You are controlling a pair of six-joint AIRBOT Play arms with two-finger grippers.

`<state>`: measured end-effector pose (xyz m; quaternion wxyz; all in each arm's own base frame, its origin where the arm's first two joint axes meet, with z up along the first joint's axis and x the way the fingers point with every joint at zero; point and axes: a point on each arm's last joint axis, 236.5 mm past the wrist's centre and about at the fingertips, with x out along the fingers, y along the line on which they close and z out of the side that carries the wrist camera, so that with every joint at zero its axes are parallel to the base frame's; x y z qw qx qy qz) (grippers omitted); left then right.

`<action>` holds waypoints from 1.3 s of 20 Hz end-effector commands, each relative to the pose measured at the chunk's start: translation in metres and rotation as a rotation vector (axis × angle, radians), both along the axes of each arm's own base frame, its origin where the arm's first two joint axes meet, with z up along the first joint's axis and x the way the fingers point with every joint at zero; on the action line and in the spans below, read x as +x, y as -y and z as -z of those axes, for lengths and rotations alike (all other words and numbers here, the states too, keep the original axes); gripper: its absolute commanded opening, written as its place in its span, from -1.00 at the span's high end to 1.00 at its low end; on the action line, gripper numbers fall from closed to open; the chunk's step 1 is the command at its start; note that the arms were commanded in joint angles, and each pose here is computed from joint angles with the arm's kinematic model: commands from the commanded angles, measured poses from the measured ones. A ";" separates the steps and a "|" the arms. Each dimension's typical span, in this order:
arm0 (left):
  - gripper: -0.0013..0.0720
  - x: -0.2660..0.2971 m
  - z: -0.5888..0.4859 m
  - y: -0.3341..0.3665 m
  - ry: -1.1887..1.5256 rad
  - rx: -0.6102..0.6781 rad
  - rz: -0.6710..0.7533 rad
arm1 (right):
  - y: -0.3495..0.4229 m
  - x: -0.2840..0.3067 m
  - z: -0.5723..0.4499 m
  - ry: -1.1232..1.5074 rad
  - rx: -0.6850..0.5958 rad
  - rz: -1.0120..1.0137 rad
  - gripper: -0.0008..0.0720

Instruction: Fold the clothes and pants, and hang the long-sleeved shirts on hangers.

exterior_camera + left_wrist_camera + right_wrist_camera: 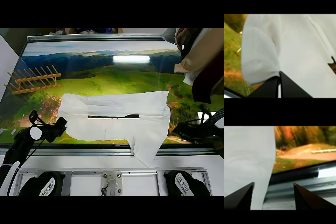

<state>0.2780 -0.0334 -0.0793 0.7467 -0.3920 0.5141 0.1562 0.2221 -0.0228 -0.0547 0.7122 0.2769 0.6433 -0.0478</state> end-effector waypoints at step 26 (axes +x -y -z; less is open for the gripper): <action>0.95 -0.025 -0.037 -0.009 -0.045 0.067 0.217 | -0.061 -0.022 -0.018 -0.025 -0.033 -0.371 0.95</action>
